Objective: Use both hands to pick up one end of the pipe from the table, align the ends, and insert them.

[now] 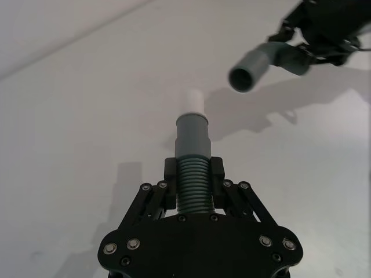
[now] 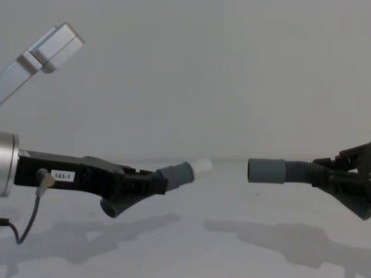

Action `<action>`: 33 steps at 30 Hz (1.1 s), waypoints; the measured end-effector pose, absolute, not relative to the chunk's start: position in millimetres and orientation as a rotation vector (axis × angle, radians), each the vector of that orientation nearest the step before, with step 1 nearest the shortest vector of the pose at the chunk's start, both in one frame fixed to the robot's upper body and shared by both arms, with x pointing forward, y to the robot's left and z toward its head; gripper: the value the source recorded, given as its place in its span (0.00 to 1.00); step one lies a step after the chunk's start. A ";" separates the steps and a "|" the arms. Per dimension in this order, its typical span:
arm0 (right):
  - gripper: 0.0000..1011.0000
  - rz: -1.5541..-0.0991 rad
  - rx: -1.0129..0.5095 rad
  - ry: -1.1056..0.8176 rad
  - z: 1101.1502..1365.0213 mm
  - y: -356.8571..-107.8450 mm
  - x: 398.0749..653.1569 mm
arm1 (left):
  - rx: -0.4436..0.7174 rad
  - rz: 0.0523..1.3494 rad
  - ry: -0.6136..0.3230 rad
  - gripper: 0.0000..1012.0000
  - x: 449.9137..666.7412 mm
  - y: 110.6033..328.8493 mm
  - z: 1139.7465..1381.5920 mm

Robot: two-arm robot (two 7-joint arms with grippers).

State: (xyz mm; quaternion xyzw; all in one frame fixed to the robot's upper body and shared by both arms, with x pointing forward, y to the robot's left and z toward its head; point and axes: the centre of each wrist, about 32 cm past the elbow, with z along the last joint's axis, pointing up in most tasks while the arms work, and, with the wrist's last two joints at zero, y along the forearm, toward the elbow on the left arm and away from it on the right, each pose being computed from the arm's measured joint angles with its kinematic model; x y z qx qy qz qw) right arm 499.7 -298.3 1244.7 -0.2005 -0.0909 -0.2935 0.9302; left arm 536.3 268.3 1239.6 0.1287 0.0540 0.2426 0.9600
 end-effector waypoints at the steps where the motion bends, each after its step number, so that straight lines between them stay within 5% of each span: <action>1: 0.16 -0.594 -0.409 -0.189 1245.3 -298.5 499.4 | 0.267 0.469 0.111 0.30 537.0 269.1 1240.7; 15: 0.16 -0.537 -0.400 -0.213 1249.2 -298.3 496.1 | 0.308 0.330 0.122 0.30 542.1 269.1 1248.9; 33: 0.16 -0.520 -0.419 -0.210 1245.2 -303.4 494.5 | 0.327 0.299 0.115 0.30 541.6 266.4 1254.8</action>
